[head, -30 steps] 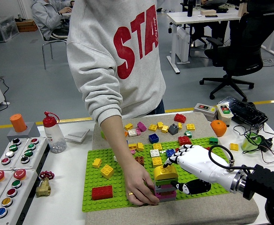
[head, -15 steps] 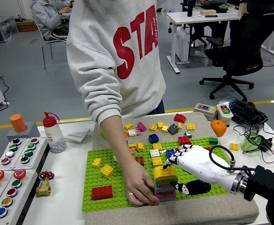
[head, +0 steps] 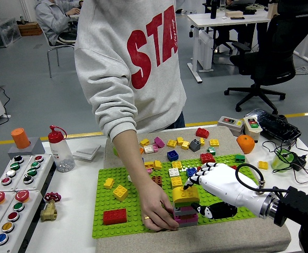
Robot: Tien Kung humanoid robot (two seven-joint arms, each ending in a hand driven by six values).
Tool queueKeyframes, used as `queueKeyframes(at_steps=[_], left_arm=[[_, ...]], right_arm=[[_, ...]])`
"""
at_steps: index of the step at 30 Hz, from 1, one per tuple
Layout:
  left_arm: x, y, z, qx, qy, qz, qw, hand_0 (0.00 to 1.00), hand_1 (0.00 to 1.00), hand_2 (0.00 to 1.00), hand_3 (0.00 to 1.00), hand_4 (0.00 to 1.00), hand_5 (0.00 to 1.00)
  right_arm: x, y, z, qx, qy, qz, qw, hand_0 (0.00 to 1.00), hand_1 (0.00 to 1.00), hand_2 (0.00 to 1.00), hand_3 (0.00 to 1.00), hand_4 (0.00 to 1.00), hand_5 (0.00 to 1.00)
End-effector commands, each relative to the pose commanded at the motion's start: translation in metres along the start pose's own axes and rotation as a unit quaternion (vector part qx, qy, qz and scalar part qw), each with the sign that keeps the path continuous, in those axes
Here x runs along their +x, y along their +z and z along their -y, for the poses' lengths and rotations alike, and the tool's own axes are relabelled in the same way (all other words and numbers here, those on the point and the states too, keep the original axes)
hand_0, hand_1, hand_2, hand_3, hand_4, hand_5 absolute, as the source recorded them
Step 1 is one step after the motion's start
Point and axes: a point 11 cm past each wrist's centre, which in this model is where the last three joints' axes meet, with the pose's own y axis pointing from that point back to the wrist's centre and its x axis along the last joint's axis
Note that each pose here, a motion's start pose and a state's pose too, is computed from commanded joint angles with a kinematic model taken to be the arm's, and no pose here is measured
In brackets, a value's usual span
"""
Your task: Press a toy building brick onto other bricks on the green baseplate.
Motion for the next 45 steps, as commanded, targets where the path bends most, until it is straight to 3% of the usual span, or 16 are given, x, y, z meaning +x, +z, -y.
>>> queueKeyframes(at_steps=[13,32,45], left_arm=[[0.0,0.001,0.0,-0.001,0.0,0.0,1.0,0.62,0.587,0.588,0.426,0.294,0.939],[0.001,0.001,0.0,0.0,0.0,0.0,1.0,0.62,0.586,0.587,0.425,0.293,0.937],[0.0,-0.001,0.0,0.002,0.0,0.001,1.0,0.62,0.586,0.588,0.424,0.292,0.935]], right_arm=[[-0.004,0.001,0.005,0.0,-0.004,-0.003,1.0,0.785,0.686,0.661,0.69,0.589,0.398],[0.01,-0.005,0.002,0.009,0.024,-0.01,1.0,0.786,0.686,0.663,0.689,0.584,0.39],[0.006,-0.008,-0.001,0.013,0.017,-0.008,1.0,0.786,0.686,0.662,0.689,0.581,0.386]])
